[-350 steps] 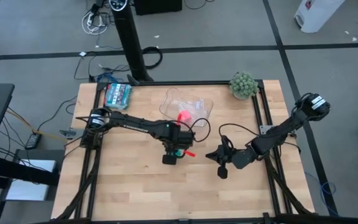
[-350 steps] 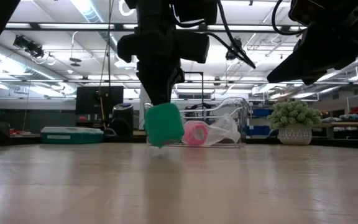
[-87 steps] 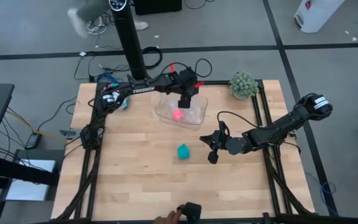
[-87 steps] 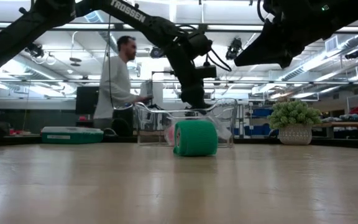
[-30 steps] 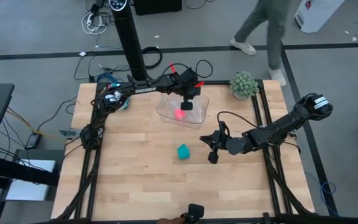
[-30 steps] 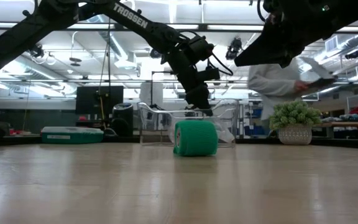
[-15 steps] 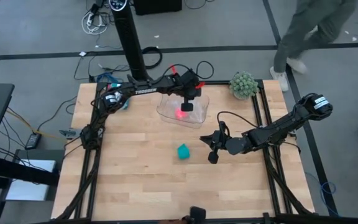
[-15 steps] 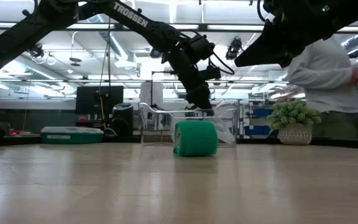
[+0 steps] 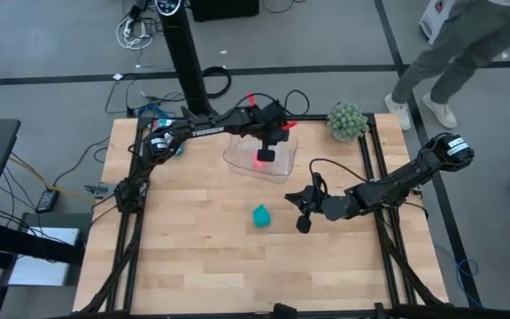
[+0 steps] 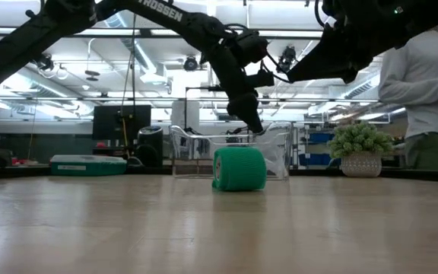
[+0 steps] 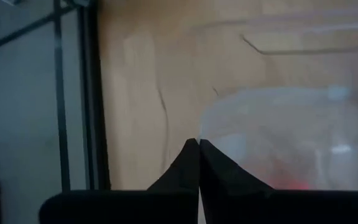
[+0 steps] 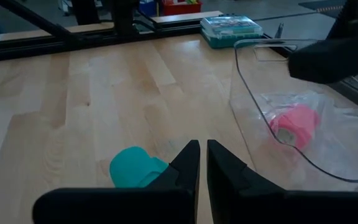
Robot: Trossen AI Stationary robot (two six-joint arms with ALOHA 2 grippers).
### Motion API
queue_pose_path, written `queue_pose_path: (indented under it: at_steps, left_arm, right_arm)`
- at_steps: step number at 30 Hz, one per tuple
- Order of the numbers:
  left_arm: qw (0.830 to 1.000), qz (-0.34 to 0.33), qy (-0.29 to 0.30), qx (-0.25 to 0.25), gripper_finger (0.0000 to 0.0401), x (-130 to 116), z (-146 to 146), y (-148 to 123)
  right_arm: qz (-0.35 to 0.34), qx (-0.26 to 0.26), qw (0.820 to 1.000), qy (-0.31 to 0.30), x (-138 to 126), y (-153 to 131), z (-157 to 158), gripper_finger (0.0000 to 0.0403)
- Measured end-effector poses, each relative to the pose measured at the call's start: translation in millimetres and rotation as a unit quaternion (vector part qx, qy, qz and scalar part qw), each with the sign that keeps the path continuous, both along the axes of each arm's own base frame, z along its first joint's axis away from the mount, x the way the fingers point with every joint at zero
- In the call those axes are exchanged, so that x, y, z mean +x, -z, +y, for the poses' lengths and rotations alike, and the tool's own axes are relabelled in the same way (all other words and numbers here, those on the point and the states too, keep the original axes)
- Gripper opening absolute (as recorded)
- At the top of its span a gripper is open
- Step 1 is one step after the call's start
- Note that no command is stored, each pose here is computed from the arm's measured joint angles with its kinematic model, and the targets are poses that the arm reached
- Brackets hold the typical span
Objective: Roll bandage
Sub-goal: Open the transparent zip bag
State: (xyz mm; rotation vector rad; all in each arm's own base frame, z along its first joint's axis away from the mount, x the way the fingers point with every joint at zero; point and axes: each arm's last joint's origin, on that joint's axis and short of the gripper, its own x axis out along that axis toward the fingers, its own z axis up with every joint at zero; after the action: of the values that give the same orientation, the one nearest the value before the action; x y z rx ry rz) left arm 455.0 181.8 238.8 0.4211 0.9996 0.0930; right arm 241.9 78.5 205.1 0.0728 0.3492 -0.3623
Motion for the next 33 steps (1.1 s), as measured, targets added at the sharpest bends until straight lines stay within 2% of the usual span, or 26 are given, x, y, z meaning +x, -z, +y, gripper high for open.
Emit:
queue_pose_path:
  at_steps: [5, 13, 18, 21, 24, 26, 28, 30, 33]
  left_arm:
    - [0.999, 0.043, 0.017, -0.014, 0.0002, -2.5, -19.2, -24.0]
    - [0.995, 0.074, 0.06, -0.019, 0.0001, -10.3, -67.0, -84.3]
    - [0.994, 0.087, 0.058, 0.023, 0.0001, -21.6, -96.8, -104.3]
    - [0.994, 0.086, 0.048, 0.045, 0.0001, -24.4, -112.9, -112.2]
    - [0.995, 0.076, 0.046, 0.042, 0.0, -26.5, -128.8, -118.3]
    - [0.995, 0.077, 0.049, 0.038, 0.0, -29.5, -140.5, -121.5]
    - [0.995, 0.074, 0.048, 0.035, 0.0, -32.2, -151.1, -125.3]
    - [0.995, 0.078, 0.051, 0.034, 0.0, -34.1, -161.4, -126.2]
    - [0.995, 0.077, 0.045, 0.041, 0.0, -37.7, -174.6, -129.8]
  right_arm:
    - [0.004, -0.021, 0.999, 0.038, -0.9, 1.0, -4.4, 0.0022]
    - [0.026, -0.042, 0.995, 0.083, -8.4, -3.9, -21.1, 0.0022]
    - [0.031, -0.048, 0.995, 0.087, -14.0, -10.9, -28.8, 0.0022]
    - [0.035, -0.031, 0.998, 0.034, -12.5, -13.1, -28.7, 0.0022]
    - [0.031, 0.026, 0.996, -0.086, -8.2, -14.5, -21.9, 0.0022]
    - [0.032, 0.071, 0.979, -0.188, -3.9, -12.5, -14.3, 0.0022]
    - [0.039, 0.101, 0.96, -0.258, 2.6, -5.3, -7.3, 0.0022]
    - [0.051, 0.12, 0.95, -0.282, 10.7, 6.5, -3.0, 0.0022]
    - [0.094, 0.133, 0.95, -0.267, 20.2, 30.7, -2.0, 0.0022]
